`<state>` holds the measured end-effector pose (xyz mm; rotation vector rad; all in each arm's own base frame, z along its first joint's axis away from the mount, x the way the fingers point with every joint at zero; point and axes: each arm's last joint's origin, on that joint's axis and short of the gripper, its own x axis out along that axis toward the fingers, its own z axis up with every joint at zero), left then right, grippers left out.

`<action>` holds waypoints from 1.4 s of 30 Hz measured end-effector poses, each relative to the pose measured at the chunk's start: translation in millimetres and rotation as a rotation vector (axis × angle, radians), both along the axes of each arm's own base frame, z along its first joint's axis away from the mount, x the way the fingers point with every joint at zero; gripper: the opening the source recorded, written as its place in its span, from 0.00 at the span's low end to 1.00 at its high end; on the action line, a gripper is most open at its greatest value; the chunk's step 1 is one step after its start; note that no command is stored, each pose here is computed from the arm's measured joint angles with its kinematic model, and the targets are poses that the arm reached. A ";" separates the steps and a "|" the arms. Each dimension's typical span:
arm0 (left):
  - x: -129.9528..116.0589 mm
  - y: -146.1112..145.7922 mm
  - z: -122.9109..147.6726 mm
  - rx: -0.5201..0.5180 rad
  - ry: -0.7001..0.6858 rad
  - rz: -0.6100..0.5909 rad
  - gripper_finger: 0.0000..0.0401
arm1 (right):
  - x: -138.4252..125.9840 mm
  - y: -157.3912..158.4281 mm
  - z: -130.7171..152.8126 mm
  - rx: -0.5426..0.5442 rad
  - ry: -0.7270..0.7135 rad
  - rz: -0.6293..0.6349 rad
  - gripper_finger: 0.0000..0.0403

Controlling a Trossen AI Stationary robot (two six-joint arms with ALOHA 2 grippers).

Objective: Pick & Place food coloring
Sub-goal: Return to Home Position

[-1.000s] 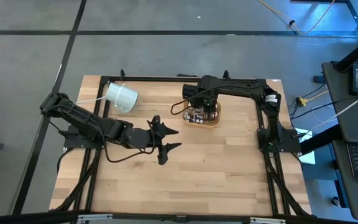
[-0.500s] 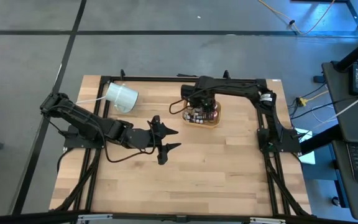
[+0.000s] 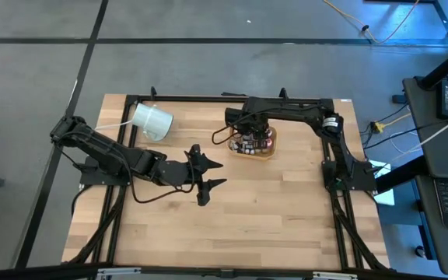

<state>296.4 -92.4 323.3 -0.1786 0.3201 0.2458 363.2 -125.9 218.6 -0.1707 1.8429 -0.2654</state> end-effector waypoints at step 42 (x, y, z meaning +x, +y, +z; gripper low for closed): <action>-111.3 65.3 -46.2 -0.125 -0.377 -0.074 0.56 | -207.5 162.1 92.8 0.322 -1.449 0.019 0.40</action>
